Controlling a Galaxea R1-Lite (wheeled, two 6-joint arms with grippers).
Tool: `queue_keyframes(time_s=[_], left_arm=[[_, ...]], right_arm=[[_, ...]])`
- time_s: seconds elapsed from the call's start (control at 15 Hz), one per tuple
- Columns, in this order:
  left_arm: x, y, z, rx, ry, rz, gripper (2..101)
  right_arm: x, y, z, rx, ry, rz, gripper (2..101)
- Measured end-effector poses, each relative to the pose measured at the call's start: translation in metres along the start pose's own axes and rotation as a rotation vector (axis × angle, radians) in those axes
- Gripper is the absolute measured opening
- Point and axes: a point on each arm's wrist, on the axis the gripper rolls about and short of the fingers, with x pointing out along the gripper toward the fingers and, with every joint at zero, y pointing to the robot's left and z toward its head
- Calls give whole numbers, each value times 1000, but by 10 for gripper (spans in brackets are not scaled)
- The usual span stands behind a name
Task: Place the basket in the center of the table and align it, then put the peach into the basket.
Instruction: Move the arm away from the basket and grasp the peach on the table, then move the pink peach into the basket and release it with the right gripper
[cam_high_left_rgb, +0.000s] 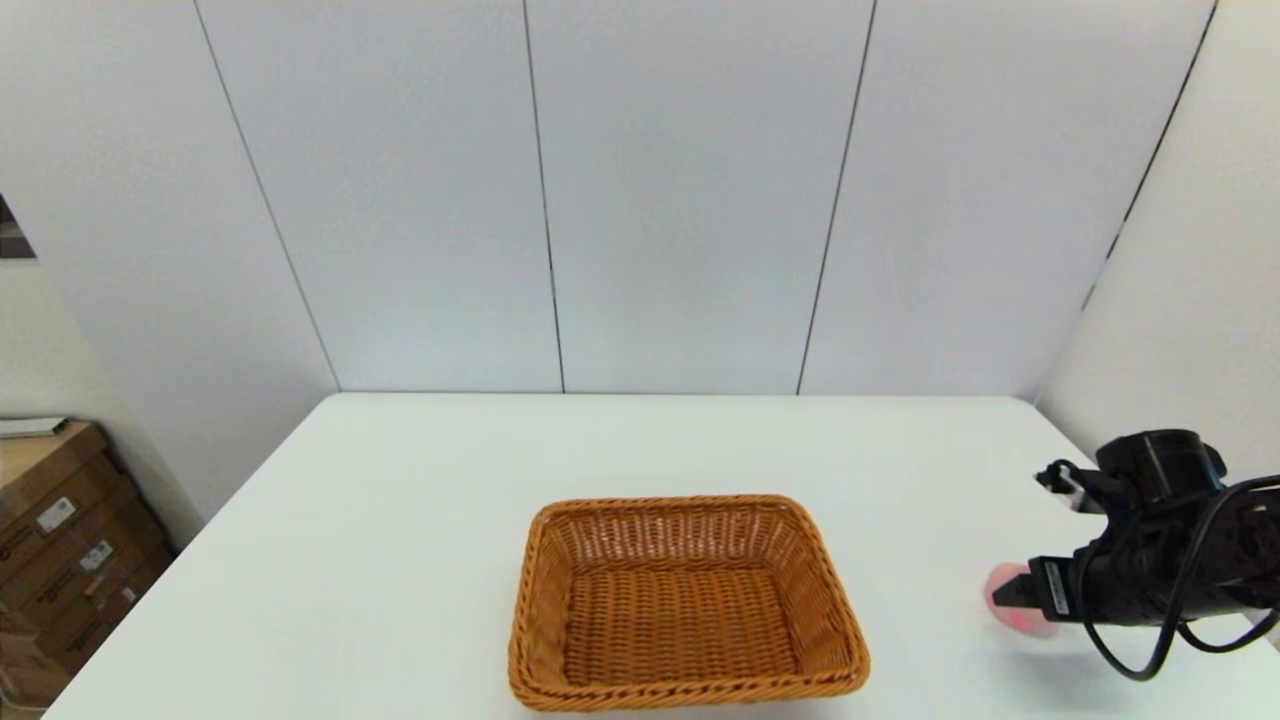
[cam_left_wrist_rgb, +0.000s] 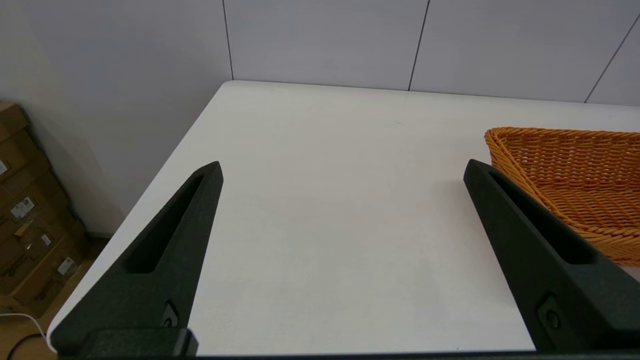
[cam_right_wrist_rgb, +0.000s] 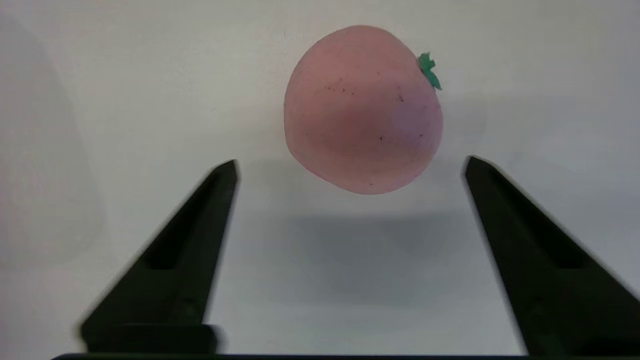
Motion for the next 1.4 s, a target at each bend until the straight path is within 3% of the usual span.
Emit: queue_keyframes(time_s=[0.4, 0.47, 0.87, 1.07, 1.27, 1.4], left_arm=[[0, 0, 0, 0, -1, 1, 978], [0, 0, 0, 0, -1, 0, 978], [0, 0, 0, 0, -1, 1, 978], [0, 0, 0, 0, -1, 0, 978], [0, 0, 0, 0, -2, 1, 978], [0, 0, 0, 0, -2, 1, 978]], right_arm=[[6, 1, -3, 0, 25, 35, 365], [6, 0, -3, 3, 24, 33, 35], [10, 0, -3, 0, -38, 23, 30], [-5, 2, 1, -6, -93, 48, 30], [-46, 19, 9, -37, -238, 141, 30], [-86, 45, 15, -71, -368, 236, 30]])
